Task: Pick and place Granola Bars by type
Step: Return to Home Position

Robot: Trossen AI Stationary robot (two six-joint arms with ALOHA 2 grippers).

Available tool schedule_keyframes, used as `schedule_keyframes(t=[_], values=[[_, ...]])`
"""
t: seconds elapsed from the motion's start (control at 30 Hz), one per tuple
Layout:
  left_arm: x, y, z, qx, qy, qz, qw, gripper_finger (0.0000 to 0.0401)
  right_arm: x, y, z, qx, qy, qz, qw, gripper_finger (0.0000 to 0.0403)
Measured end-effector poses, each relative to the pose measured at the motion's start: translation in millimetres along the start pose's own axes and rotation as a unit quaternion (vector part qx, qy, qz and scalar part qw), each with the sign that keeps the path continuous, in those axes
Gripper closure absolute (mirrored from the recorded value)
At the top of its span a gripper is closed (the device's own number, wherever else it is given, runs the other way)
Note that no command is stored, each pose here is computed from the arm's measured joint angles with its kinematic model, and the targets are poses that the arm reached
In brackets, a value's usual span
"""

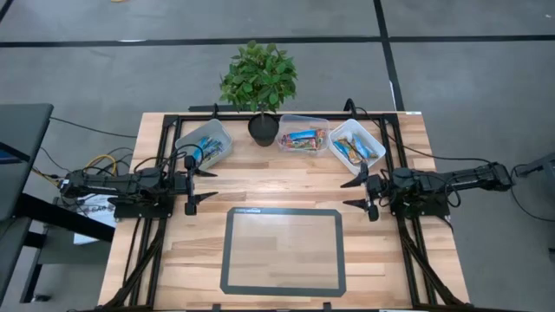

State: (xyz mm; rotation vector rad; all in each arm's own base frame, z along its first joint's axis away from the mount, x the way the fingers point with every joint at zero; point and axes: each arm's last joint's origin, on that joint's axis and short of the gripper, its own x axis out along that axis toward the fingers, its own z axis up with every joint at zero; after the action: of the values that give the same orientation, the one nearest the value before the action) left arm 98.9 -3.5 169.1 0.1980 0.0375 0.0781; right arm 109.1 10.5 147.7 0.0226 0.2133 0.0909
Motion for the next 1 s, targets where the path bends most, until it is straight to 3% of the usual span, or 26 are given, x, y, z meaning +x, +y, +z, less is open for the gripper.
schedule_keyframes(t=[0.23,1.0], values=[[0.0,0.0,-0.1,0.000,0.000,0.000,1.000,0.0148,0.0,0.0,-0.1,0.053,0.000,0.000,0.999,0.0147],[0.0,0.0,0.0,0.000,0.000,0.000,1.000,0.0148,0.0,0.0,-0.4,0.054,0.001,0.000,0.999,0.0147]])
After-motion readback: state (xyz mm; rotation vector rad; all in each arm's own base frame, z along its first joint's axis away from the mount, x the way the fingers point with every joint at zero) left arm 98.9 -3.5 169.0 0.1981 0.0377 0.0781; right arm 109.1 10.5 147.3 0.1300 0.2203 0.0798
